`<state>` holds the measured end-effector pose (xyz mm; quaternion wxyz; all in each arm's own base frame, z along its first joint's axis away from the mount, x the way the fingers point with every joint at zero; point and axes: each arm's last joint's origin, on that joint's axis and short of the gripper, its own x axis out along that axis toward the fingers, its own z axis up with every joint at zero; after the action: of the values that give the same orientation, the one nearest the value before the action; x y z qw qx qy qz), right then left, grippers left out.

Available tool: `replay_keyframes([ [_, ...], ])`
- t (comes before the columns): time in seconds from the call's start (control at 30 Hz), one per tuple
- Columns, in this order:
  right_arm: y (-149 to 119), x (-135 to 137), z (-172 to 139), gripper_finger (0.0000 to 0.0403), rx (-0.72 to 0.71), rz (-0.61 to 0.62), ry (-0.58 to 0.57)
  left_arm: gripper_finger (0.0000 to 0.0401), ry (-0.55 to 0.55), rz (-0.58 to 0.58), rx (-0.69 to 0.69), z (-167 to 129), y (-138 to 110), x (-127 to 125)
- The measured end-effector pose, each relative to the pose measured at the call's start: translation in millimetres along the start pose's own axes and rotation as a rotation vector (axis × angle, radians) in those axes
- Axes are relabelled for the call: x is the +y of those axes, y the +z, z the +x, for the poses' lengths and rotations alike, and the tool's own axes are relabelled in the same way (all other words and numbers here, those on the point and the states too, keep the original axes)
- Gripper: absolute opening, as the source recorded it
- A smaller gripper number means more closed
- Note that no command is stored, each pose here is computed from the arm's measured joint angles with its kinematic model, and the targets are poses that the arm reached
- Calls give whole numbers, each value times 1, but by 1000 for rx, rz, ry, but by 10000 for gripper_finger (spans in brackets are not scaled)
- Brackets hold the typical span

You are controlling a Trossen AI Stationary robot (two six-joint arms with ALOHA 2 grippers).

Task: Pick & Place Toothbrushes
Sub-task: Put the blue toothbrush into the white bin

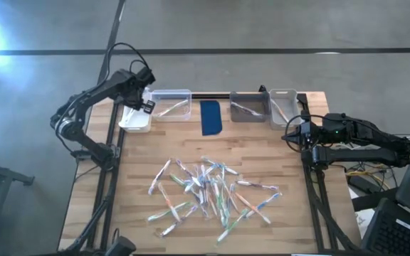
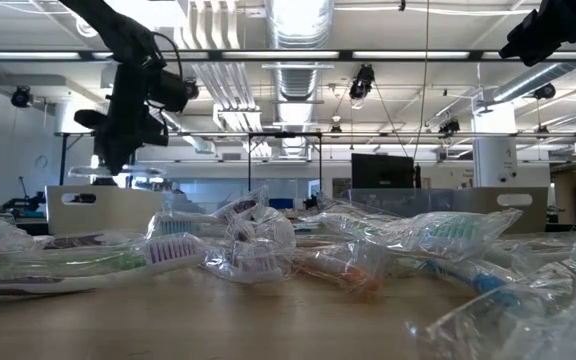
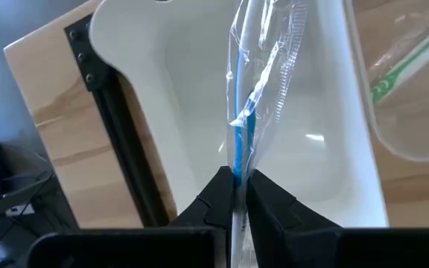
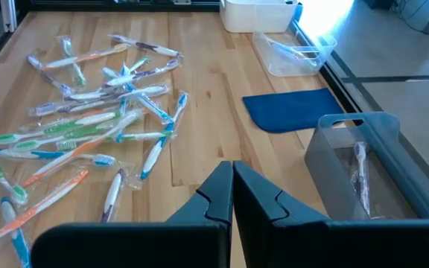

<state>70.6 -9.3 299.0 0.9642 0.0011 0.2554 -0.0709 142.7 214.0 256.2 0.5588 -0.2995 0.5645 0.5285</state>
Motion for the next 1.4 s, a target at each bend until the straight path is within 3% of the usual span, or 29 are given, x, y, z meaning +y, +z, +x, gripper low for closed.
replay_keyframes([
  [0.6, 0, 0, 0, 8, 0, 0, 0, 26, -14, 17, 13, 18, -3, 1],
  [0.73, 0, 0, 0, 8, 0, 0, 0, 26, -32, -32, 56, 20, -7, 1],
  [1.07, 0, 0, 0, 8, 0, 0, 0, 24, 4, -65, 67, 20, -10, 0],
  [1.4, 0, 0, 0, 8, 0, 0, 0, 22, 118, -61, 41, 16, -17, -9],
])
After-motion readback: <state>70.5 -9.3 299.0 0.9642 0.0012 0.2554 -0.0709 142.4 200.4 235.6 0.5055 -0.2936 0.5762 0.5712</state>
